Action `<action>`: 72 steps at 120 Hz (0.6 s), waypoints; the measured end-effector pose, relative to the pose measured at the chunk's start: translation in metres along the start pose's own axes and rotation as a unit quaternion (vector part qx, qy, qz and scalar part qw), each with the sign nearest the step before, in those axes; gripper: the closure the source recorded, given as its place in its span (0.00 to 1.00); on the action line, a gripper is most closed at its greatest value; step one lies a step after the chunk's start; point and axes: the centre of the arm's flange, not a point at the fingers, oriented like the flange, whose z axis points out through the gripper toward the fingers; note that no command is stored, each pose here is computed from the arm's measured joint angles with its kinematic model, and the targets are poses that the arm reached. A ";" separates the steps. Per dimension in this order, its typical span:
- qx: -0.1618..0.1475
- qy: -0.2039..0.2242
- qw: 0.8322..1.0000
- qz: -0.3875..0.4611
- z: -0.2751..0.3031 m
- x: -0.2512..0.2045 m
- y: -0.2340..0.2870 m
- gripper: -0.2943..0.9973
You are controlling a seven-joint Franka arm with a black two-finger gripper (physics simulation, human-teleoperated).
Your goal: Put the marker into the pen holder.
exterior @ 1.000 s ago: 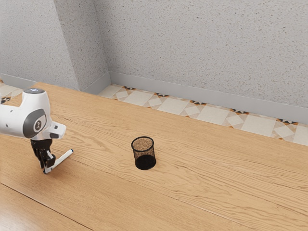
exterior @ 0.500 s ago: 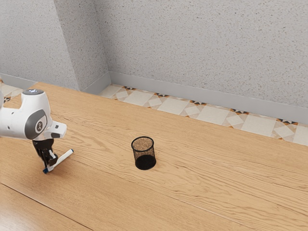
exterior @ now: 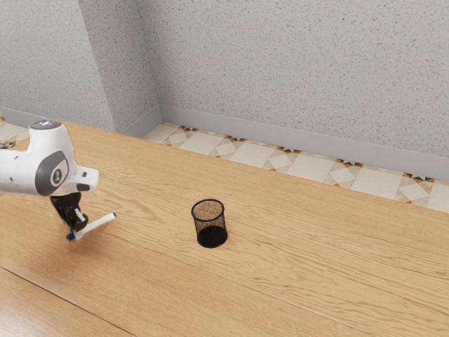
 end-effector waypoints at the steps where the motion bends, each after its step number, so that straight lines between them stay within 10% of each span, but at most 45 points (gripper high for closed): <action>1: 0.000 0.002 1.000 0.000 -0.003 0.000 0.000 0.83; 28: 0.007 0.025 0.999 0.019 -0.086 0.008 0.013 0.84; 62: -0.004 -0.058 0.998 0.010 -0.204 0.044 0.020 0.84; 72: 0.002 -0.063 0.995 0.078 -0.240 0.110 0.102 0.84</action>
